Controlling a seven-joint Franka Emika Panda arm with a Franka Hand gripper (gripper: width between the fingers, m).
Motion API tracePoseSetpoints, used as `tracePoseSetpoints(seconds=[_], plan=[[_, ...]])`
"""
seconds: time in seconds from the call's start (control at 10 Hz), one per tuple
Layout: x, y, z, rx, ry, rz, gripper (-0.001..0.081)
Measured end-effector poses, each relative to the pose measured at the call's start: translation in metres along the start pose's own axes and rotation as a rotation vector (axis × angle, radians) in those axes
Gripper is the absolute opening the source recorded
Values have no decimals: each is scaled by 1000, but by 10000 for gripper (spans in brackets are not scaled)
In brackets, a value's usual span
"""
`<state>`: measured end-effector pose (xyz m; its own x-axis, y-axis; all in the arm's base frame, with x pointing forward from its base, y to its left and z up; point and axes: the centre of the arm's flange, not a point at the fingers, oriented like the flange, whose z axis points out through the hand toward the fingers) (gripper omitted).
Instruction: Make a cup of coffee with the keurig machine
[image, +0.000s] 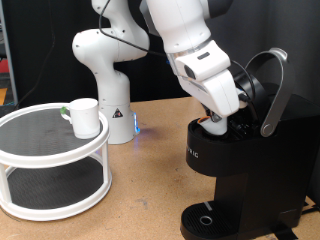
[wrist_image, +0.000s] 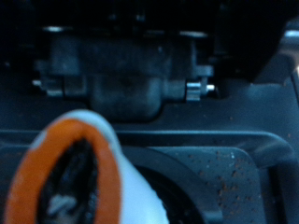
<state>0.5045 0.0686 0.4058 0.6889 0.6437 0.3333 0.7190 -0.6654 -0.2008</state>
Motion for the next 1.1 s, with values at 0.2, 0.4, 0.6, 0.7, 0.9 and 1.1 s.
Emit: tracePoseSetpoints(seconds=[0.2,0.4,0.6,0.7,0.9,1.1], plan=[[2,0,3,-14,-4,1,85],[3,-1,3,-20,-14,-1,85],[4,-2,4,-27,-26,-1,85],[4,-2,4,-27,-26,1,85],[2,-3,9,-21,-35,3,237],[-1,0,20,-9,-52,11,413]])
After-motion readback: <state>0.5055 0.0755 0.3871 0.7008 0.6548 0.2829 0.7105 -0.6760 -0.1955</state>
